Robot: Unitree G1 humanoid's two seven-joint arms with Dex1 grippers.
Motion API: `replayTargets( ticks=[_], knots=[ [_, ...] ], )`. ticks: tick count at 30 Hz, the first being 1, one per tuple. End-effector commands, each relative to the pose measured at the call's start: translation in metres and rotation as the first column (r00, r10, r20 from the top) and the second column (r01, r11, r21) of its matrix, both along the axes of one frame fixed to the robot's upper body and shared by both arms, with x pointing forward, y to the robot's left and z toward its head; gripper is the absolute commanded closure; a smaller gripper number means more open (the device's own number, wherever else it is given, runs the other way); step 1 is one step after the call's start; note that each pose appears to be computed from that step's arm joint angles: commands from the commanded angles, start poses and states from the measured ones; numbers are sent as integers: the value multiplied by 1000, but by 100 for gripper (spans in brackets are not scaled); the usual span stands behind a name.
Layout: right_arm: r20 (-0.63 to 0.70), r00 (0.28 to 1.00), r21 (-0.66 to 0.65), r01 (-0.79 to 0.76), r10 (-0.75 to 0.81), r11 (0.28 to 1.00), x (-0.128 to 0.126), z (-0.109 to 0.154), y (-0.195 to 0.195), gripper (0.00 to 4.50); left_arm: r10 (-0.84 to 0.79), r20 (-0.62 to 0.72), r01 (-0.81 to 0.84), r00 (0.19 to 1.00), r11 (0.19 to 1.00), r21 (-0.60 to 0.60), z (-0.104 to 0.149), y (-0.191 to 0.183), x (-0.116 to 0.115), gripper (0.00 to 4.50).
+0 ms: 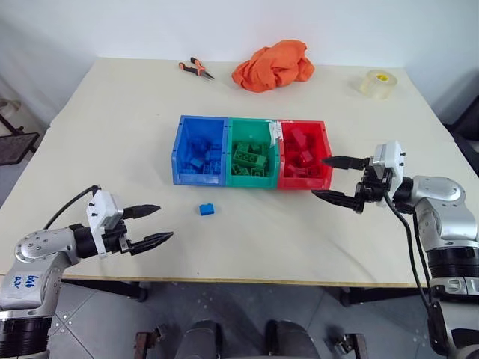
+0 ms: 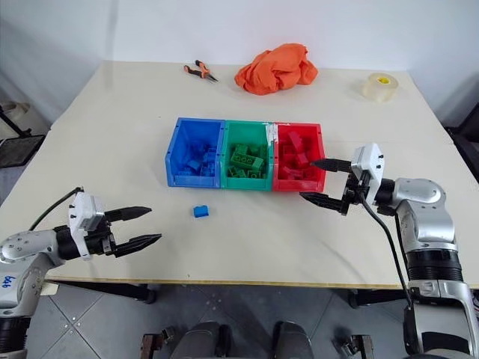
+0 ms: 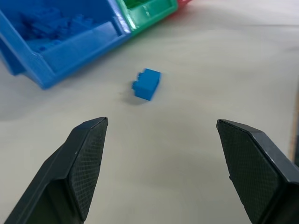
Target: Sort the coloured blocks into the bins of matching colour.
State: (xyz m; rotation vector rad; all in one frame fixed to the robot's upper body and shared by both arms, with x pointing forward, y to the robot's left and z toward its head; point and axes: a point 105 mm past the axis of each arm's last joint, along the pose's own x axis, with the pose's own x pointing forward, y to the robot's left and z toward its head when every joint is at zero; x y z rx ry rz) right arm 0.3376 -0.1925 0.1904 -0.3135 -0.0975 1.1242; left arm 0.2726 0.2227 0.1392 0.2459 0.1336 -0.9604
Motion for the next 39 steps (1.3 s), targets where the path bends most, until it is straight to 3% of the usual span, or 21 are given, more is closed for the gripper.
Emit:
replayTargets(
  ticks=[1,4,17,24,27,33,39],
  knots=[
    [37,999,8,-10,10,1000,-1,9,0,0,-28,87,27,996,1000,10,7,-22,15,54],
    [39,999,6,-8,8,1000,-1,8,-1,0,-13,108,11,994,1000,21,-1,-42,37,54],
    [38,998,3,41,-41,999,-13,6,-10,0,-12,44,9,999,998,55,-39,-82,80,54],
    [35,997,2,69,-69,998,-18,6,-16,0,-32,24,30,999,996,86,-42,-72,70,269],
    [33,997,3,72,-72,997,-18,5,-15,0,-43,49,39,998,996,79,-32,-70,68,356],
    [33,997,10,68,-68,998,-15,6,-12,0,20,202,-5,979,997,-78,34,-80,84,356],
    [34,998,16,54,-55,998,-11,6,-8,0,262,293,-222,920,961,-164,75,-66,132,356]
  ],
)
